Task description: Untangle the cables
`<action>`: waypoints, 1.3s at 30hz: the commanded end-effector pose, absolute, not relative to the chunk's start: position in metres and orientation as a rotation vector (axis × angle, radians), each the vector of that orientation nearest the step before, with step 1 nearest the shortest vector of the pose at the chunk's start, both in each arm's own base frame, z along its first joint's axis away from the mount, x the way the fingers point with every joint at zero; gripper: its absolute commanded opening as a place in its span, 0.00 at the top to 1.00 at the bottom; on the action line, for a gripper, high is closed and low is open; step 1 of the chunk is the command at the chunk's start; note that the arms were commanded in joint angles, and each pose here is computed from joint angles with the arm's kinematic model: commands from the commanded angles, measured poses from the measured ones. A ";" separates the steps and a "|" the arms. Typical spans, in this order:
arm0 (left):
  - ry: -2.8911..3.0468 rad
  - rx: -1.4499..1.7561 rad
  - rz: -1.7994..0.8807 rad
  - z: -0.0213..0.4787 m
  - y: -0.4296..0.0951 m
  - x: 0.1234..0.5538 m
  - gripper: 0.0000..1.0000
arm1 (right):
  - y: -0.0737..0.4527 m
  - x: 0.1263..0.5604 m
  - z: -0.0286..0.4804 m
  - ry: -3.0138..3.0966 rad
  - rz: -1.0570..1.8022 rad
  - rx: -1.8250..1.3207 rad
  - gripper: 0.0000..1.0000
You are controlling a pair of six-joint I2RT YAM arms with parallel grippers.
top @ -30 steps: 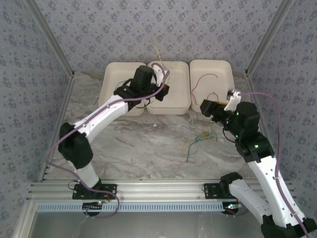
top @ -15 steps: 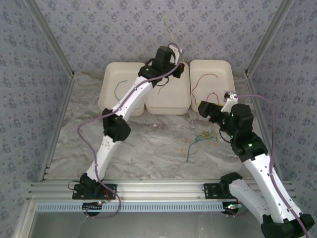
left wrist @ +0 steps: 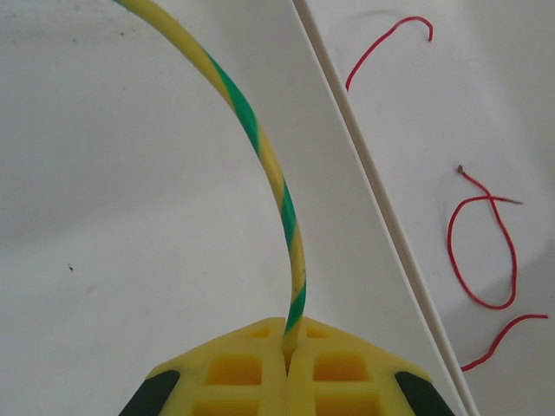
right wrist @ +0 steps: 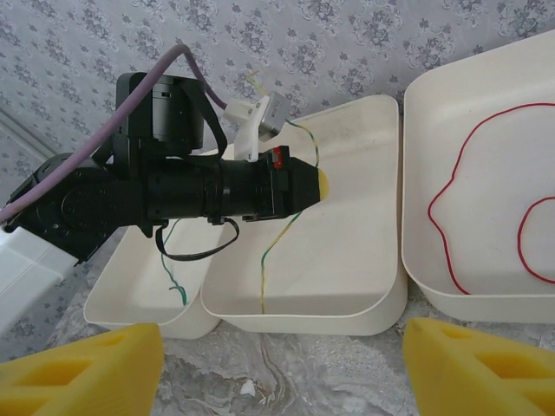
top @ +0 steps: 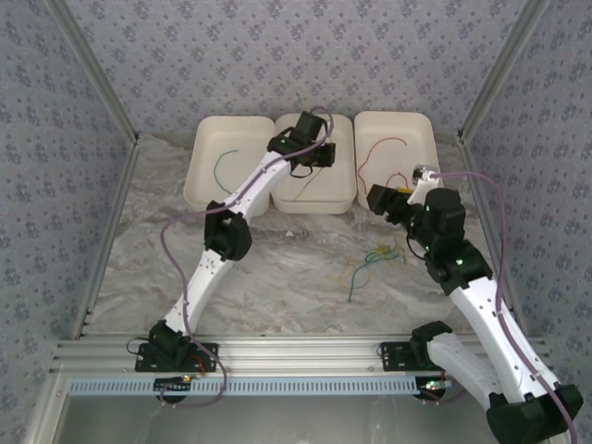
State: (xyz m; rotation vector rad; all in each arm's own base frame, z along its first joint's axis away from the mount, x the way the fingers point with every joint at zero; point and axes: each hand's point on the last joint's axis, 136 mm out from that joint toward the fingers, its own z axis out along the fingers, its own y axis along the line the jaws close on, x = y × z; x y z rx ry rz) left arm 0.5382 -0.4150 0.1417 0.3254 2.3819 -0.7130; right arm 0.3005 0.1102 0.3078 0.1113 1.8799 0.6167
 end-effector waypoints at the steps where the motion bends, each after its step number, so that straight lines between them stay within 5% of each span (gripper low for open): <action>1: 2.452 0.212 -0.826 0.128 -0.416 0.536 1.00 | 0.109 0.303 0.308 1.860 0.602 0.104 0.25; 8: 2.495 0.185 -0.928 0.116 -0.427 0.528 0.99 | 0.109 0.305 0.304 1.874 0.600 0.113 0.25; 12: 2.463 0.234 -1.005 0.133 -0.440 0.520 0.67 | 0.110 0.310 0.292 1.918 0.594 0.121 0.25; 20: 2.373 0.225 -0.880 0.202 -0.428 0.510 0.49 | 0.103 0.311 0.283 1.954 0.589 0.174 0.25; 27: 2.303 0.112 -0.640 0.263 -0.387 0.502 0.49 | 0.088 0.303 0.280 1.984 0.527 0.213 0.26; 34: 2.222 0.136 -0.502 0.324 -0.366 0.453 0.51 | 0.053 0.281 0.216 2.168 0.395 0.426 0.30; 39: 2.132 0.013 -0.635 0.328 -0.334 0.407 0.53 | 0.043 0.271 0.184 2.233 0.389 0.511 0.31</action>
